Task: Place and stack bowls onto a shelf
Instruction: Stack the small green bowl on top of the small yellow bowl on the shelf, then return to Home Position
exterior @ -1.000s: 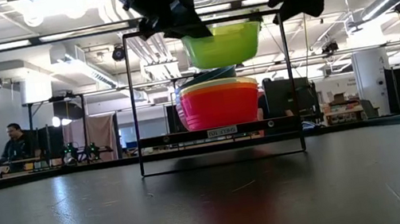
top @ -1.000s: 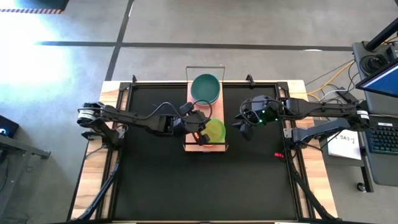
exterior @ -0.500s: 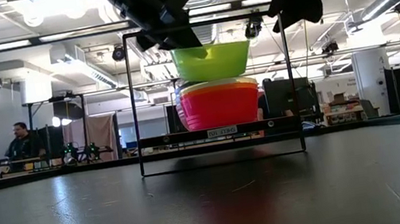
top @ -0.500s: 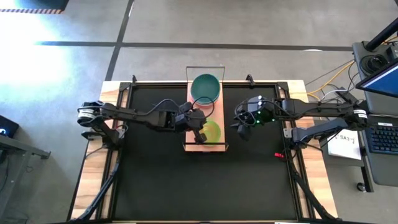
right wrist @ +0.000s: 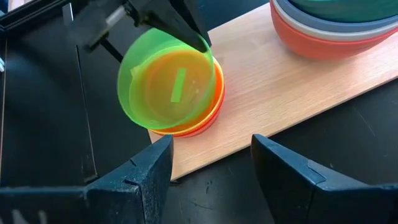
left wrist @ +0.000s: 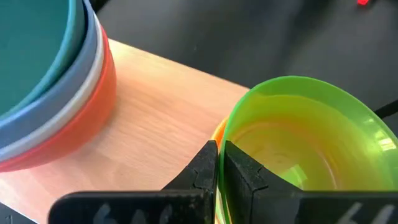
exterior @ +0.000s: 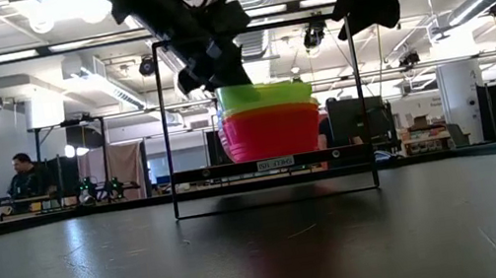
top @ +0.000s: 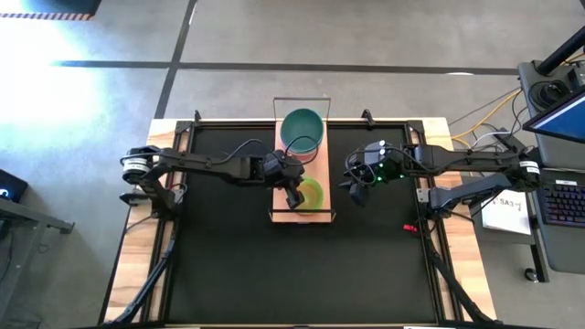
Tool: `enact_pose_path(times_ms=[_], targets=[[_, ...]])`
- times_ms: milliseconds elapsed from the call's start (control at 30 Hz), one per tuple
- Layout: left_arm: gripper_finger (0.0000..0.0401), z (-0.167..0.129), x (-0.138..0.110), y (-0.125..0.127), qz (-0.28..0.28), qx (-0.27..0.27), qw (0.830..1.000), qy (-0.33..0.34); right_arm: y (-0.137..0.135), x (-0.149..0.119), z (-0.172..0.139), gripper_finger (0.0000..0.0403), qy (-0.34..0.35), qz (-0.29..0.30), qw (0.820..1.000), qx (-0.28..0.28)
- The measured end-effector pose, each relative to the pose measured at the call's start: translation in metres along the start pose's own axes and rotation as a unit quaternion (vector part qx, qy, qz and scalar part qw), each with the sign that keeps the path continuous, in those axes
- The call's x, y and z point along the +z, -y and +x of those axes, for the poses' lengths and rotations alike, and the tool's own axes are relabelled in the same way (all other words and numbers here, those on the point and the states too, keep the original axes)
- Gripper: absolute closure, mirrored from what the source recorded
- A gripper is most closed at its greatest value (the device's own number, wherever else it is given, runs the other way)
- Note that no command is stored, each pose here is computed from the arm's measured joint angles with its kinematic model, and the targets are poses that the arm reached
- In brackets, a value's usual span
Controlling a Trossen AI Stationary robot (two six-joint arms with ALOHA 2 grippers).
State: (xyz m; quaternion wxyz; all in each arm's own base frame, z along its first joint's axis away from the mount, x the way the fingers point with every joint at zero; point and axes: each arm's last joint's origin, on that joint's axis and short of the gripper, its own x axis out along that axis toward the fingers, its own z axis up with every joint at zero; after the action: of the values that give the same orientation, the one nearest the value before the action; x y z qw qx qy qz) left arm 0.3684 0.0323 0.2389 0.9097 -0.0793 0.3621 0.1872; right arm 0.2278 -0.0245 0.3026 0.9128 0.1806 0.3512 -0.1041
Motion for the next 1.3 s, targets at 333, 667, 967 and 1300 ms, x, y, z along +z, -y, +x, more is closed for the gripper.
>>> enact_pose_path(times_ms=[333, 667, 967, 1300], targets=[[0.0398, 0.008, -0.003, 0.0, 0.001, -0.004, 1.0, -0.012, 0.0, 0.0, 0.0, 0.0197, -0.001, -0.002, 1.0, 0.0], [0.0327, 0.005, -0.003, 0.0, 0.022, -0.018, 0.999, -0.019, 0.001, -0.002, 0.0, 0.0197, -0.013, 0.0, 1.0, 0.0], [0.0281, -0.034, 0.008, -0.004, 0.049, -0.039, 0.998, 0.012, 0.003, -0.004, 0.0, 0.0197, -0.022, -0.051, 0.998, -0.008], [0.0275, -0.106, -0.023, -0.014, 0.033, -0.071, 0.995, 0.067, 0.019, -0.007, 0.005, 0.0197, -0.028, -0.055, 0.997, -0.041]])
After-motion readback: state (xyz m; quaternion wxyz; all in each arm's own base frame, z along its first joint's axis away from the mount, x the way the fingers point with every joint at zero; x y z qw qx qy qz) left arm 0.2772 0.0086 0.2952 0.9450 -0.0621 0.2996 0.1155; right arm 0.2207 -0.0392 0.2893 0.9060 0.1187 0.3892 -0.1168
